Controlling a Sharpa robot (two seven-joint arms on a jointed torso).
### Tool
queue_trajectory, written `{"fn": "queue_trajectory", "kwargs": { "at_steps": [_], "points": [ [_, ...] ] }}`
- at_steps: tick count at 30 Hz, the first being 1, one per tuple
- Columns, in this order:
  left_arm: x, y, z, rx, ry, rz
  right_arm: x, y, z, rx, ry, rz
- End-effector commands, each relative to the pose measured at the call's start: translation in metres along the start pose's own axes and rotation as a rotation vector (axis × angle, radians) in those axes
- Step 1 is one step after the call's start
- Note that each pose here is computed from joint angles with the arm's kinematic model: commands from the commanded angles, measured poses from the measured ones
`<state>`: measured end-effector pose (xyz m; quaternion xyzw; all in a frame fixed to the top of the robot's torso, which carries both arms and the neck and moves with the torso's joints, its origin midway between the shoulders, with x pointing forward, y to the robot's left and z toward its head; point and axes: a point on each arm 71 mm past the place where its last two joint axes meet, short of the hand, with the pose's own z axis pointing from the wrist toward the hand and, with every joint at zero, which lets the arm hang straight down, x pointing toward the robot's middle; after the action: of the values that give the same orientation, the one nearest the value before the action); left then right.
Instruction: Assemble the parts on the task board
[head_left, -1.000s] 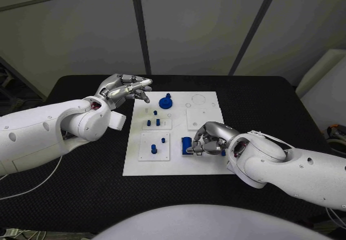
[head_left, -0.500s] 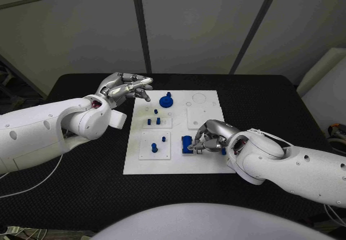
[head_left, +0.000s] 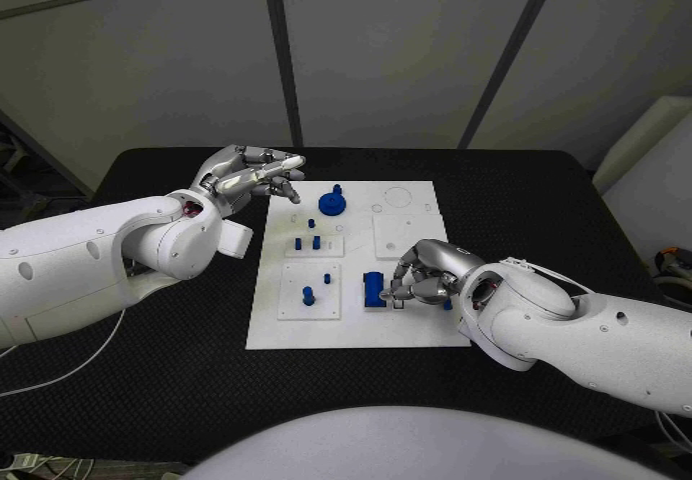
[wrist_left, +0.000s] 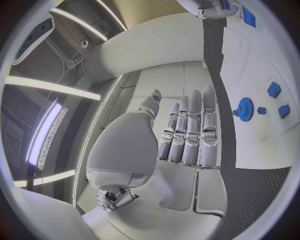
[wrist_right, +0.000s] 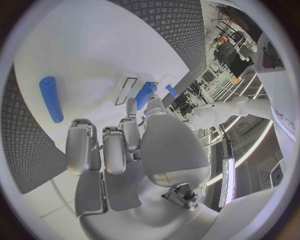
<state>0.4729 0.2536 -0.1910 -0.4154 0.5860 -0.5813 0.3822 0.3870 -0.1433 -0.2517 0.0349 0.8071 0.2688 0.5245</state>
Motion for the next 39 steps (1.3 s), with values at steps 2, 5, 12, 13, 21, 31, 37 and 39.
{"fn": "queue_trajectory", "kwargs": {
  "at_steps": [2, 5, 12, 13, 21, 31, 37, 39],
  "points": [
    [0.0009, -0.0014, -0.0001, 0.008, 0.011, -0.005, -0.008, 0.002, -0.006, -0.075, -0.072, 0.055],
    [0.0009, -0.0014, -0.0001, 0.009, 0.012, -0.005, -0.013, -0.001, -0.014, -0.108, -0.089, 0.088],
    [0.0006, -0.0015, -0.0001, 0.012, 0.01, -0.005, -0.025, -0.034, -0.034, -0.039, -0.069, 0.113],
    [0.0006, -0.0015, -0.0001, 0.013, 0.01, -0.005, -0.027, -0.04, -0.037, -0.022, -0.066, 0.106],
    [0.0028, -0.0017, 0.0006, 0.015, 0.012, -0.005, -0.038, -0.07, -0.054, 0.065, -0.088, 0.003],
    [0.0032, -0.0014, 0.0008, 0.015, 0.014, -0.006, -0.042, -0.084, -0.054, 0.151, -0.114, -0.08],
    [0.0029, -0.0011, 0.0005, 0.013, 0.015, -0.007, -0.04, -0.086, -0.049, 0.172, -0.108, -0.103],
    [0.0029, -0.001, 0.0004, 0.013, 0.015, -0.007, -0.038, -0.086, -0.046, 0.176, -0.102, -0.108]
  ]
}}
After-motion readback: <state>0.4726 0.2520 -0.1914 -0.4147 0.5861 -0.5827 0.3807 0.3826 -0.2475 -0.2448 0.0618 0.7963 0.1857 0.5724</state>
